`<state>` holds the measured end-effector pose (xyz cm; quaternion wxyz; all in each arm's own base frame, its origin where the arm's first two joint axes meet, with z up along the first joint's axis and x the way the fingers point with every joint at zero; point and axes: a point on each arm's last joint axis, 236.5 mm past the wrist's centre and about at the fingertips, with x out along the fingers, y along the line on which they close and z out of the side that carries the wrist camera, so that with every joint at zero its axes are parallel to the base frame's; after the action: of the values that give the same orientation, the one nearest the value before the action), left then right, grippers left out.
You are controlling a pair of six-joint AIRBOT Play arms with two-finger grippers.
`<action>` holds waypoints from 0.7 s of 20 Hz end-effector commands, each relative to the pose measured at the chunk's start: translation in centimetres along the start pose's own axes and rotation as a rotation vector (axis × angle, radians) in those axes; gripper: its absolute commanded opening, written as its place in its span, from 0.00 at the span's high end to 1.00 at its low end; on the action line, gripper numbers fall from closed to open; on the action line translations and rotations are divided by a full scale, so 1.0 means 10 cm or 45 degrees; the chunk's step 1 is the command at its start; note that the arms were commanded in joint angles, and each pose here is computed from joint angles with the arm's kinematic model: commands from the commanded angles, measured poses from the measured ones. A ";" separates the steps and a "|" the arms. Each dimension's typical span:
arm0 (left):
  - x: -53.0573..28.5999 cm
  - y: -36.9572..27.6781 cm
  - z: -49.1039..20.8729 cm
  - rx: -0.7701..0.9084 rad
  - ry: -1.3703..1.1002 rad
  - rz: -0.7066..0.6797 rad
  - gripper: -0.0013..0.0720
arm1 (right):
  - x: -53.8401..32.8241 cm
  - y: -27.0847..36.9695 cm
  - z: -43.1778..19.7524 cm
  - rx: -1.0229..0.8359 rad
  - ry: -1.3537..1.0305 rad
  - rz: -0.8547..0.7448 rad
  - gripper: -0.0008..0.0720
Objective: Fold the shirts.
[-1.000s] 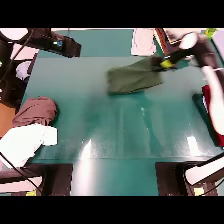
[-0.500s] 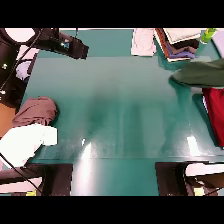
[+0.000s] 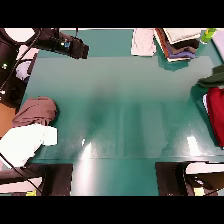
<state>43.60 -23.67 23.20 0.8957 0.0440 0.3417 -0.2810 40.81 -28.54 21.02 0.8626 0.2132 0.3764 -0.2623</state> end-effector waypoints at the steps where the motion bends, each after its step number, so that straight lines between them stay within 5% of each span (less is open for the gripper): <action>1: 0.00 -0.01 0.00 0.000 0.002 -0.004 0.95 | -0.31 0.01 0.14 0.012 -0.055 0.007 0.97; 14: 0.00 -0.02 -0.01 -0.001 0.007 -0.009 0.95 | -0.71 -1.08 -0.86 0.211 0.123 -0.197 0.97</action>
<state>43.47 -23.78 23.16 0.8943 0.0427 0.3436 -0.2835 29.32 -29.38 20.93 0.8206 0.2594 0.3912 -0.3262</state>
